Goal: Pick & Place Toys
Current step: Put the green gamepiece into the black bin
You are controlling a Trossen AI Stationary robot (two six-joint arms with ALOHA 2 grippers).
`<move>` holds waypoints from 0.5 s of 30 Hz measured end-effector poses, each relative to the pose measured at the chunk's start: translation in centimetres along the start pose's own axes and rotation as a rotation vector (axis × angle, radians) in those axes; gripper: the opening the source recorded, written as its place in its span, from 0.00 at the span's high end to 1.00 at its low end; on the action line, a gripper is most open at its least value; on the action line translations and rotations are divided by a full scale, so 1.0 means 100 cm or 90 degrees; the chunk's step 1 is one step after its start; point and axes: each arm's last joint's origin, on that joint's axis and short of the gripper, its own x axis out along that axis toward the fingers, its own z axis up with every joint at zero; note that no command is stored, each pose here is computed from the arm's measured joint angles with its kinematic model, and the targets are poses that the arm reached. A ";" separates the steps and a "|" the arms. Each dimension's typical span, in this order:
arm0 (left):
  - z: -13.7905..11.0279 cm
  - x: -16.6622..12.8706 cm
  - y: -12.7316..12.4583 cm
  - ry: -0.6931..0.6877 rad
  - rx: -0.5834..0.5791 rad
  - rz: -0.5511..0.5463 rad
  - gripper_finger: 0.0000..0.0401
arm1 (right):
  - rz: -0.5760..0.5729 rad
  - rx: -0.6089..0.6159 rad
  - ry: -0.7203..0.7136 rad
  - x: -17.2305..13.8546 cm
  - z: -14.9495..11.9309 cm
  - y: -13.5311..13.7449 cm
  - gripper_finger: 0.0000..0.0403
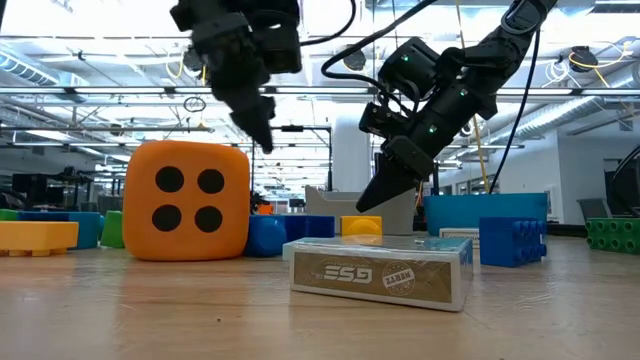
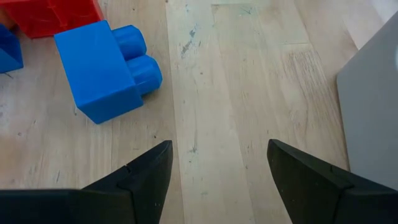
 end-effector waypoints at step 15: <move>-0.043 0.006 -0.071 0.249 -0.135 0.105 0.60 | 0.000 0.000 0.000 0.000 0.000 0.000 0.37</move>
